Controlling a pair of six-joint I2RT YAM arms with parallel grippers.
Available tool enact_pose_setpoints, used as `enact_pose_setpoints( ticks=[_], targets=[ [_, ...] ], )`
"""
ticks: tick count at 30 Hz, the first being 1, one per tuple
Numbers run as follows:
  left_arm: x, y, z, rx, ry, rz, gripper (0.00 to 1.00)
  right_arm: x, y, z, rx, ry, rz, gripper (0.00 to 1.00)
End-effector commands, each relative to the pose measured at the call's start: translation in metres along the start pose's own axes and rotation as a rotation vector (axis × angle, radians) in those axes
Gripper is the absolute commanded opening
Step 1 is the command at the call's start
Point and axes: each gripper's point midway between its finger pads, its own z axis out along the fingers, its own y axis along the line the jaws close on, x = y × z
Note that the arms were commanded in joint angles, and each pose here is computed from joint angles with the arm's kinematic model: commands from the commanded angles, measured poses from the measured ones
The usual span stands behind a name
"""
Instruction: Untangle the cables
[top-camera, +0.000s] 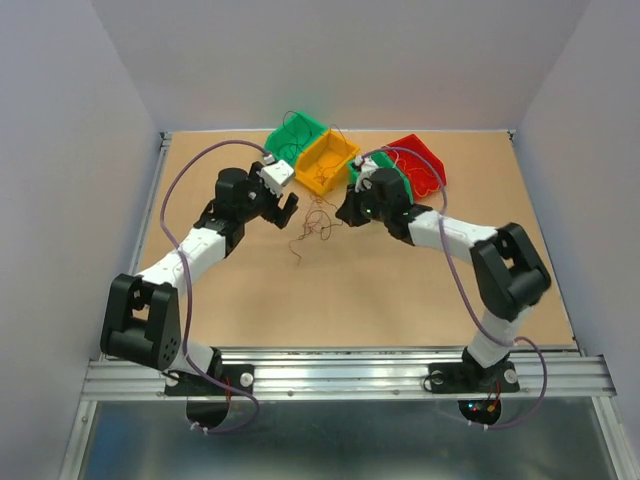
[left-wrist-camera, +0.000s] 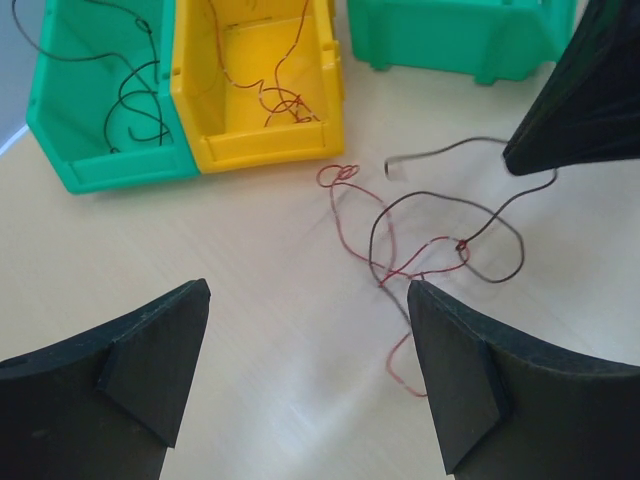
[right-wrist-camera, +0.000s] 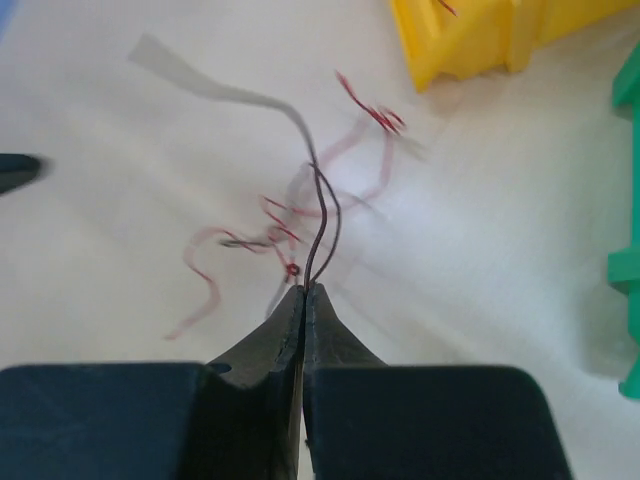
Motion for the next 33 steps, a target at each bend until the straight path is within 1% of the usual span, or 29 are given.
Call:
enact_pose_setpoints(
  ticks=[1, 2, 5, 7, 8, 9, 12, 13, 14, 16, 19, 21, 25, 28, 31, 33],
  targets=[
    [-0.040, -0.017, -0.019, 0.083, -0.153, 0.089, 0.92, -0.064, 0.061, -0.065, -0.183, -0.267, -0.085, 0.01],
    [-0.044, -0.025, -0.024, 0.117, -0.177, 0.105, 0.92, -0.068, 0.074, -0.086, -0.217, -0.297, -0.106, 0.01],
    [-0.047, -0.046, -0.033, 0.204, -0.216, 0.140, 0.92, -0.066, 0.088, -0.119, -0.264, -0.346, -0.131, 0.00],
    [-0.057, -0.058, -0.044, 0.250, -0.263, 0.168, 0.92, -0.069, 0.095, -0.135, -0.280, -0.380, -0.145, 0.01],
    [-0.061, -0.063, -0.048, 0.269, -0.283, 0.183, 0.92, -0.063, 0.097, -0.140, -0.297, -0.388, -0.150, 0.00],
    [-0.063, -0.069, -0.052, 0.290, -0.299, 0.193, 0.92, -0.072, 0.104, -0.151, -0.320, -0.423, -0.165, 0.00],
    [-0.072, -0.088, -0.072, 0.356, -0.367, 0.232, 0.92, -0.070, 0.119, -0.180, -0.387, -0.494, -0.191, 0.00],
    [-0.074, -0.092, -0.076, 0.370, -0.384, 0.242, 0.92, -0.068, 0.119, -0.179, -0.394, -0.492, -0.185, 0.01],
    [-0.075, -0.098, -0.081, 0.398, -0.400, 0.248, 0.92, -0.071, 0.125, -0.189, -0.416, -0.514, -0.190, 0.01],
    [-0.077, -0.111, -0.089, 0.455, -0.433, 0.273, 0.92, -0.069, 0.128, -0.193, -0.434, -0.516, -0.195, 0.00],
    [-0.073, -0.127, -0.094, 0.546, -0.448, 0.275, 0.93, -0.068, 0.137, -0.202, -0.485, -0.535, -0.212, 0.00],
    [-0.073, -0.133, -0.093, 0.577, -0.447, 0.268, 0.93, -0.067, 0.141, -0.205, -0.509, -0.541, -0.211, 0.01],
    [-0.072, -0.137, -0.087, 0.597, -0.429, 0.249, 0.91, -0.068, 0.149, -0.210, -0.562, -0.567, -0.224, 0.00],
    [-0.073, -0.140, -0.081, 0.608, -0.419, 0.238, 0.89, -0.067, 0.150, -0.207, -0.573, -0.561, -0.223, 0.01],
    [-0.075, -0.144, -0.077, 0.627, -0.410, 0.218, 0.84, -0.067, 0.154, -0.205, -0.588, -0.561, -0.228, 0.00],
    [-0.075, -0.147, -0.075, 0.638, -0.406, 0.211, 0.82, -0.067, 0.155, -0.205, -0.594, -0.564, -0.230, 0.01]
  ],
)
